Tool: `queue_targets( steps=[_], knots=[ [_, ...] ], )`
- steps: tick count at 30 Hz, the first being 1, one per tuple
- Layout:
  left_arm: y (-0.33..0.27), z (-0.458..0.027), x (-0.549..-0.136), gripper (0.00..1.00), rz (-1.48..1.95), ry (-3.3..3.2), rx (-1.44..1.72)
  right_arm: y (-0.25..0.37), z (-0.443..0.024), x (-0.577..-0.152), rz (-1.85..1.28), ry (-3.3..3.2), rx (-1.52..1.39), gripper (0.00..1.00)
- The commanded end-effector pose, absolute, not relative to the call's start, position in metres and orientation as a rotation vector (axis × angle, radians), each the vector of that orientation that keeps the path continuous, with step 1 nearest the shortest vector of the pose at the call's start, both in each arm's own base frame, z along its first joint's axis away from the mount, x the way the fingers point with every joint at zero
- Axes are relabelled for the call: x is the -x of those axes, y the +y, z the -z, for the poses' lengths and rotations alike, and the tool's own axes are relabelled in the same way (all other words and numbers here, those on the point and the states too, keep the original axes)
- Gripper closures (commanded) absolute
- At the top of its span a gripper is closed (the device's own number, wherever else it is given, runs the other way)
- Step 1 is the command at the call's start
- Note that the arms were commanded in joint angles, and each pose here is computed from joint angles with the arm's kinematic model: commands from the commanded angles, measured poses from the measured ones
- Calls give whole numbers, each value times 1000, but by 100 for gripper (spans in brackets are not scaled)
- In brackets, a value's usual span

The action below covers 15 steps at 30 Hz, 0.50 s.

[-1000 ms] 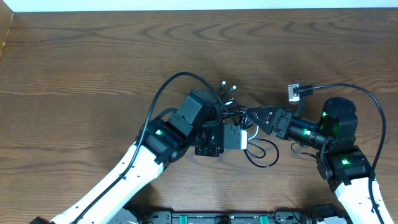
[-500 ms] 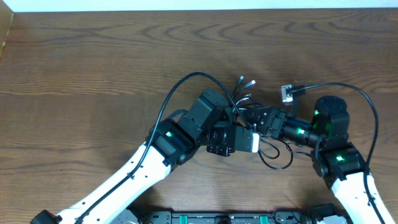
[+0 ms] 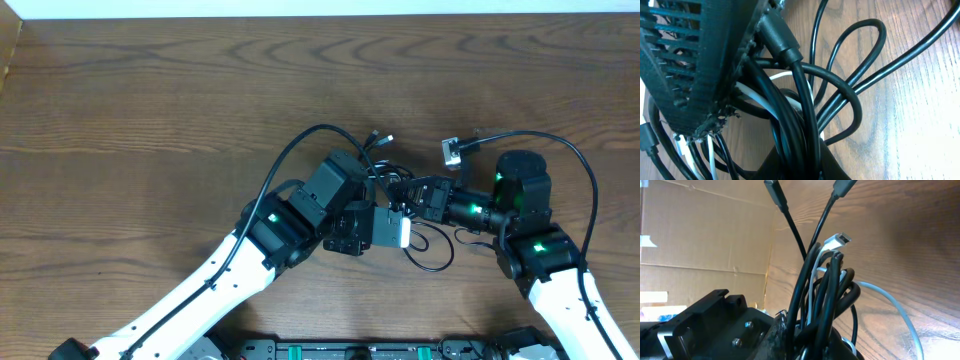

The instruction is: Untangle cables

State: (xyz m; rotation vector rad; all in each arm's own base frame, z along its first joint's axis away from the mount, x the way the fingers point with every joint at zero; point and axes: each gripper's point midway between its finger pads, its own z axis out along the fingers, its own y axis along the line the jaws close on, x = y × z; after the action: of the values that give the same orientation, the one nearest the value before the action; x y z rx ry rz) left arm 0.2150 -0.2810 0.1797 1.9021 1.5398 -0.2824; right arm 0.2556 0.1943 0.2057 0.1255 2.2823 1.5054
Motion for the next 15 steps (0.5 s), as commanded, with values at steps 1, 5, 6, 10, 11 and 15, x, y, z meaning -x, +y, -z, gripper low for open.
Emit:
queue_targets(
  steps=[1, 5, 6, 10, 11, 15],
  knots=[
    [-276, -209, -220, 78, 262, 1557, -1788, 184, -210, -267, -1440, 2245, -125, 99],
    [-273, -222, -217, 13, 257, 1529, -1761, 180, -210, -270, -1433, 2240, -139, 99],
    [-272, -226, -216, 13, 255, 1519, -1753, 179, -210, -270, -1432, 2240, -142, 99],
    [-268, -246, -213, 13, 241, 1473, -1711, 176, -210, -272, -1426, 2235, -154, 99],
    [-265, -250, -214, 13, 220, 1470, -1697, 176, -210, -273, -1424, 2234, -156, 99],
    [-246, -262, -229, 12, 114, 1579, -1546, 175, -211, -273, -1410, 2222, -123, 99]
  ],
)
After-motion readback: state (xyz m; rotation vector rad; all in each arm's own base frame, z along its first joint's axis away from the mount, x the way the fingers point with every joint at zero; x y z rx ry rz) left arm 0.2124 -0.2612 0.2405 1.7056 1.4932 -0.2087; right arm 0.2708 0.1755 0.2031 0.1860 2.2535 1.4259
